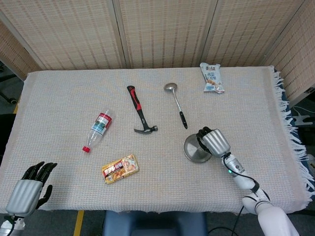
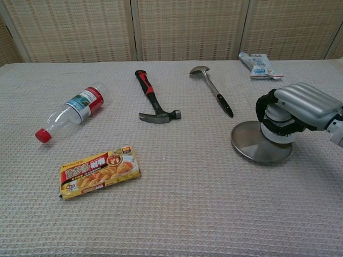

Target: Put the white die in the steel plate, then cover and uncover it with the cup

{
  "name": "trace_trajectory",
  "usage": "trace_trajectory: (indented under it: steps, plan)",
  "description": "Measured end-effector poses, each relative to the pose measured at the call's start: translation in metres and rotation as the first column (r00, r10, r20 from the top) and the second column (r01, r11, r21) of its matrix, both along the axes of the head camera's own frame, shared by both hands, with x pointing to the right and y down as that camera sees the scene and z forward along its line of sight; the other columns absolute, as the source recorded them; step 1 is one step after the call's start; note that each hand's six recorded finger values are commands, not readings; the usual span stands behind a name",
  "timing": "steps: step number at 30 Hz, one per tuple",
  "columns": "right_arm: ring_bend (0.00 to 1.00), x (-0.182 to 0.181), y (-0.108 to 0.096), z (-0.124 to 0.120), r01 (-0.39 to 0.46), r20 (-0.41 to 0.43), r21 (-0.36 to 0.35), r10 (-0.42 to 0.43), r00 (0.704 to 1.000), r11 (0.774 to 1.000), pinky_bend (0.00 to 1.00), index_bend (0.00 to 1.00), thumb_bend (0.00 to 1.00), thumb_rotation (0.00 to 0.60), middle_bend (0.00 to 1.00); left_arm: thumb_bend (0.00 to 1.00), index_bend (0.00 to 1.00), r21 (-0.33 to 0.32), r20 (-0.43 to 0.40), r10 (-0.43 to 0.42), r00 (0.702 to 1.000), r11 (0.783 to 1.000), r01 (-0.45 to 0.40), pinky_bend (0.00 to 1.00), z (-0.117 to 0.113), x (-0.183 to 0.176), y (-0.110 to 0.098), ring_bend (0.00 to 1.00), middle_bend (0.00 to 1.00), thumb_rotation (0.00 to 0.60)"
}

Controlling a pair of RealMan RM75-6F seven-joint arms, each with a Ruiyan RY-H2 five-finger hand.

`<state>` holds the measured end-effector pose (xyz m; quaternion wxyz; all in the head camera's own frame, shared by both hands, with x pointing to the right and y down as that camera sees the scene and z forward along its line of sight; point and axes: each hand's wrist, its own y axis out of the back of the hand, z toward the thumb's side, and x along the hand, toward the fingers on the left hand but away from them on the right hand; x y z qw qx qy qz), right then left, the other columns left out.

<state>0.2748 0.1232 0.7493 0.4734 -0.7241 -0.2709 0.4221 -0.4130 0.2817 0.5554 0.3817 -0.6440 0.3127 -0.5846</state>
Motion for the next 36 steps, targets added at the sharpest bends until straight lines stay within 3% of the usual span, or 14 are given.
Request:
trace_trajectory:
  steps: [5, 8, 10, 15, 19, 24, 29, 31, 36]
  plan:
    - [0.37, -0.007, 0.006, 0.004, -0.052, 0.132, -0.12, 0.068, 0.989, 0.991, 0.66, 0.52, 0.44, 0.6, 0.48, 0.59, 0.13, -0.001, 0.0, 0.0, 1.0, 1.0, 0.0, 0.18, 0.0, 0.0, 0.0, 0.1, 0.15, 0.6]
    - [0.37, -0.009, 0.006, 0.003, -0.069, 0.181, -0.15, 0.096, 0.979, 0.986, 0.66, 0.52, 0.44, 0.6, 0.48, 0.59, 0.13, 0.001, -0.002, -0.001, 1.0, 1.0, 0.001, 0.18, -0.001, 0.0, 0.0, 0.1, 0.15, 0.6]
    - [0.37, -0.007, 0.004, 0.002, -0.07, 0.167, -0.13, 0.092, 0.982, 0.989, 0.66, 0.52, 0.44, 0.6, 0.48, 0.59, 0.13, -0.001, -0.001, -0.002, 1.0, 1.0, 0.002, 0.18, 0.0, 0.0, 0.0, 0.1, 0.15, 0.6]
    - [0.37, -0.004, 0.003, 0.003, -0.029, 0.032, -0.038, 0.03, 0.999, 0.999, 0.66, 0.52, 0.44, 0.6, 0.48, 0.59, 0.13, -0.006, 0.0, 0.0, 1.0, 1.0, 0.0, 0.18, 0.001, 0.0, 0.0, 0.1, 0.15, 0.6]
    - [0.37, -0.006, 0.006, 0.005, -0.012, 0.002, -0.047, 0.013, 1.0, 0.999, 0.66, 0.52, 0.44, 0.6, 0.48, 0.58, 0.13, -0.003, -0.002, 0.0, 1.0, 1.0, 0.0, 0.18, 0.0, 0.001, 0.0, 0.1, 0.15, 0.6]
    - [0.37, -0.008, 0.009, 0.004, -0.072, 0.156, -0.183, 0.101, 0.983, 0.981, 0.66, 0.52, 0.44, 0.6, 0.48, 0.58, 0.13, -0.003, -0.002, -0.001, 1.0, 1.0, 0.001, 0.18, 0.0, 0.0, 0.0, 0.1, 0.15, 0.6]
    - [0.37, -0.005, 0.006, -0.006, -0.119, 0.314, -0.283, 0.21, 0.926, 0.952, 0.66, 0.52, 0.44, 0.6, 0.48, 0.58, 0.13, -0.006, 0.0, 0.0, 1.0, 1.0, 0.0, 0.18, 0.001, 0.0, 0.0, 0.1, 0.15, 0.6]
    - [0.37, -0.002, 0.004, -0.013, -0.122, 0.336, -0.27, 0.212, 0.918, 0.955, 0.66, 0.52, 0.44, 0.6, 0.48, 0.58, 0.13, -0.005, 0.0, 0.001, 1.0, 1.0, -0.001, 0.18, 0.001, 0.0, 0.0, 0.1, 0.15, 0.6]
    - [0.37, 0.015, -0.001, -0.041, -0.111, 0.302, -0.111, 0.14, 0.943, 0.988, 0.66, 0.52, 0.44, 0.6, 0.48, 0.58, 0.13, -0.005, 0.002, -0.003, 1.0, 1.0, 0.003, 0.18, 0.001, 0.0, 0.0, 0.1, 0.15, 0.6]
